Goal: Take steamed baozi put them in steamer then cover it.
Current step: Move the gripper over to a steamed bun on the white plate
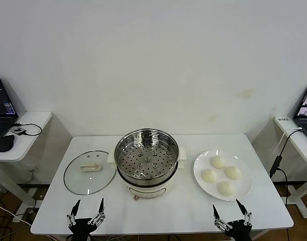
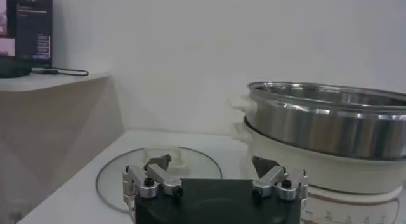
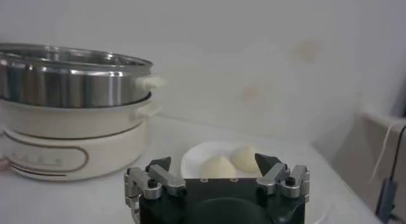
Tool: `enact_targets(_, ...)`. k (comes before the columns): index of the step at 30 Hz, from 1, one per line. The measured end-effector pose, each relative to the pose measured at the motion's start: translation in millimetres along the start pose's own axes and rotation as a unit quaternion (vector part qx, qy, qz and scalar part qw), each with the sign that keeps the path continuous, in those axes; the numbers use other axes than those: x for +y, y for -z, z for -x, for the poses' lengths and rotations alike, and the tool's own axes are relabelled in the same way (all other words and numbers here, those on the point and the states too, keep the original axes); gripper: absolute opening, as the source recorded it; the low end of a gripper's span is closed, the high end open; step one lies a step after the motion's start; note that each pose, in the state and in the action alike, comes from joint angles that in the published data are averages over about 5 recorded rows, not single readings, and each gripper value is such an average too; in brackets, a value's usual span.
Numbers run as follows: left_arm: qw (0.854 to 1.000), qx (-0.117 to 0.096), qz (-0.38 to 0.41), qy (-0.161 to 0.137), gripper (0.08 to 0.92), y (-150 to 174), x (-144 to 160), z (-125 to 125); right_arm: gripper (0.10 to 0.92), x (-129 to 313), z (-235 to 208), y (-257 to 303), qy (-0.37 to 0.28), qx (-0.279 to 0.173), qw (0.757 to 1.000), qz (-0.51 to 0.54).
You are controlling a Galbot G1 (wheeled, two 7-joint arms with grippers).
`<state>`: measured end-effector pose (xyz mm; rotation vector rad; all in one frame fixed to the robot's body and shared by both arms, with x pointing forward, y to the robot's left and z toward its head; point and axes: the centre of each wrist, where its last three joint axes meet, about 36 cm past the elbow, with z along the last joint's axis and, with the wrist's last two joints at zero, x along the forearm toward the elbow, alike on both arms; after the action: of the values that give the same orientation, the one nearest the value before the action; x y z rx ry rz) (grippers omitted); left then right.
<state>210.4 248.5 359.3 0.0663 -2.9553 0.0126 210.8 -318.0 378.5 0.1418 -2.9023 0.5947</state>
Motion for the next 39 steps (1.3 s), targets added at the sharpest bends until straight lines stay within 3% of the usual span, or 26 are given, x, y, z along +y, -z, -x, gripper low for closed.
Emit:
enact_targets(9, 0.999, 0.019, 0.044, 0.005, 0.823, 12.4, -1.0, 1.9, 0.823, -45.9, 33.6, 8.5, 0.011, 0.005, 0.987, -0.158)
enact_targets(22, 0.995, 0.022, 0.099, 0.007, 0.823, 31.3, -4.0, 3.8, 0.823, -143.2, 118.5, 46.2, 0.083, 0.039, 0.929, -0.360)
enact_targets(30, 0.993, 0.017, 0.116, 0.009, 0.823, 39.6, -7.8, 3.5, 0.823, -197.0, 176.2, 84.9, 0.166, 0.074, 0.892, -0.414)
enact_targets(39, 0.992, 0.014, 0.128, 0.013, 0.823, 45.0, -10.1, 0.2, 0.823, -215.6, 246.6, 118.1, 0.271, 0.108, 0.860, -0.418)
